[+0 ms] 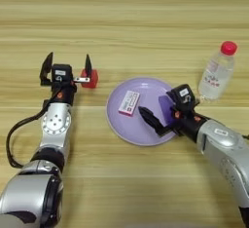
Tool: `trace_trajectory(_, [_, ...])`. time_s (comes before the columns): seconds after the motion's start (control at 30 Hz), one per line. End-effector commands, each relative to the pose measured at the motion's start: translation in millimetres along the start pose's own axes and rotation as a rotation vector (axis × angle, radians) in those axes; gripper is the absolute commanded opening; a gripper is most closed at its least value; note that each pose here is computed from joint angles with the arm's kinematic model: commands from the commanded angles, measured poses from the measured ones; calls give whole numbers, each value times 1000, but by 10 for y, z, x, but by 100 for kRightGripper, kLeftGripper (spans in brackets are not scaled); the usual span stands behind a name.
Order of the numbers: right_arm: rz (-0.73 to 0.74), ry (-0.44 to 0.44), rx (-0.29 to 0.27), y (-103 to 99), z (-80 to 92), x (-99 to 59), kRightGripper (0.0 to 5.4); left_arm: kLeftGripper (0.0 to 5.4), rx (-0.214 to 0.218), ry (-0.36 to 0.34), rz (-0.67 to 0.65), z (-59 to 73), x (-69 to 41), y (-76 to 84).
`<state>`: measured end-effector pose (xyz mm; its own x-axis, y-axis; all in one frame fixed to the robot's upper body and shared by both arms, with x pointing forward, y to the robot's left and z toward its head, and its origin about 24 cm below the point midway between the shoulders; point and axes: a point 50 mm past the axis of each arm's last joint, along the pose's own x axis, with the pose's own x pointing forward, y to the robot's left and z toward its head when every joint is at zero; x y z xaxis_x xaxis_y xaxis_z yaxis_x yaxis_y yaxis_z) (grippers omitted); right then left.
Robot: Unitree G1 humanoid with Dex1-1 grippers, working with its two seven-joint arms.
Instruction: Move the objects on the table
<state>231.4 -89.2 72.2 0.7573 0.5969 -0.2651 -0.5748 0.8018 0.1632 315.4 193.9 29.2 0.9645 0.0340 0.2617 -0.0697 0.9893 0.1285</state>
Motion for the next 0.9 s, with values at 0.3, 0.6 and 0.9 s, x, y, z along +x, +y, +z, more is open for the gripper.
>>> trace_trajectory(0.3, [-54, 44, 36, -185, -74, 17, 540, 537, 9, -27, -13, 26, -12, -24])
trace_trajectory(0.6, [-25, 63, 61, -147, -109, 8, 540, 537, 7, -27, 0, 28, -14, -7])
trace_trajectory(0.9, [-36, 91, 80, -184, -173, 18, 540, 537, 4, -34, 3, 35, -17, -17])
